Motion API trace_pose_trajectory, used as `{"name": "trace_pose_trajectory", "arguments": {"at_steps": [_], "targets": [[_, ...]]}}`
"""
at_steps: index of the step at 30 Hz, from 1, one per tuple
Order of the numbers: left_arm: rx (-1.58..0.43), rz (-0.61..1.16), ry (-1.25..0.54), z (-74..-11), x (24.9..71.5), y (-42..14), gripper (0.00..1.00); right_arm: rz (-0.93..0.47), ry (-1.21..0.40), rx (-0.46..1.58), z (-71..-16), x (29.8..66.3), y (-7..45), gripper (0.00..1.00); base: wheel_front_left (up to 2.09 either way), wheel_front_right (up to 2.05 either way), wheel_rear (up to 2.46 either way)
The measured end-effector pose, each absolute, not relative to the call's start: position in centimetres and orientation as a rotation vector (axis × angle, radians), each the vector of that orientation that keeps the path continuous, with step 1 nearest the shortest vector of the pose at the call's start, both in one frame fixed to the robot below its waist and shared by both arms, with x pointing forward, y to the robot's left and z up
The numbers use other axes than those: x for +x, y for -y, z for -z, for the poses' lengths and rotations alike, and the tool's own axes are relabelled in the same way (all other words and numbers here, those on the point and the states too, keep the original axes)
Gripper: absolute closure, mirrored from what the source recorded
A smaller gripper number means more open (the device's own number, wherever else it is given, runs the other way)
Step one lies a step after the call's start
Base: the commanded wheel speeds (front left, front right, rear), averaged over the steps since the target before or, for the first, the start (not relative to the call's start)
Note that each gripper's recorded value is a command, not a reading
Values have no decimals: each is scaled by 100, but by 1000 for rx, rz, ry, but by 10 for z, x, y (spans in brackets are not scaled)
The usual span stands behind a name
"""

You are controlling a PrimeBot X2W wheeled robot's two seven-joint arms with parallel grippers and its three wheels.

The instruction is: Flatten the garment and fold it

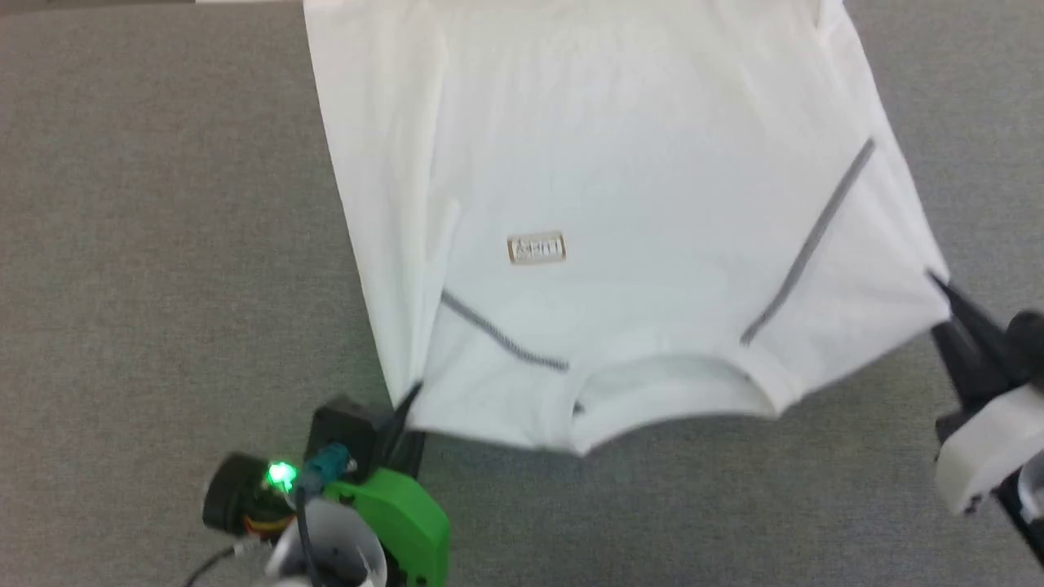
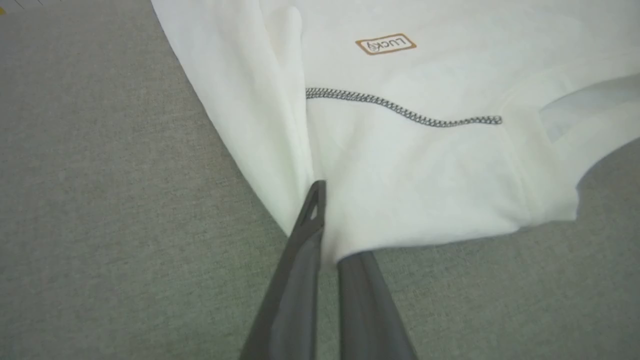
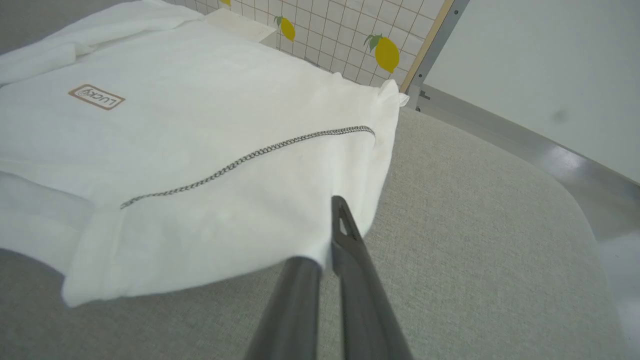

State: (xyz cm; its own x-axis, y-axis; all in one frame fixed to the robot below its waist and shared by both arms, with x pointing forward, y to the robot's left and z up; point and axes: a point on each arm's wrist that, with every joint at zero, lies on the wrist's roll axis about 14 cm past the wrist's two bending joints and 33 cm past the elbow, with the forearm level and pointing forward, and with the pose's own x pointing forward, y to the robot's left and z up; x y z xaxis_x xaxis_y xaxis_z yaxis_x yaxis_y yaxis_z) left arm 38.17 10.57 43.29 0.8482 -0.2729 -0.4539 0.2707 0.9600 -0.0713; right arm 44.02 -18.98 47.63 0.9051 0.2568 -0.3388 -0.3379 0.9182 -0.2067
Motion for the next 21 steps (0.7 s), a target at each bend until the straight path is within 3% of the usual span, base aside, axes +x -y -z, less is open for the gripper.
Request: {"name": "trace_pose_trajectory", "arguments": {"at_steps": [12, 21], "targets": [[-38, 348, -790, -388, 305, -102, 100, -314, -639, -231, -403, 341, 198, 100, 0, 0, 0], [-115, 347, -886, -374, 271, -98, 100, -308, -791, -222, -380, 298, 203, 100, 0, 0, 0]]}}
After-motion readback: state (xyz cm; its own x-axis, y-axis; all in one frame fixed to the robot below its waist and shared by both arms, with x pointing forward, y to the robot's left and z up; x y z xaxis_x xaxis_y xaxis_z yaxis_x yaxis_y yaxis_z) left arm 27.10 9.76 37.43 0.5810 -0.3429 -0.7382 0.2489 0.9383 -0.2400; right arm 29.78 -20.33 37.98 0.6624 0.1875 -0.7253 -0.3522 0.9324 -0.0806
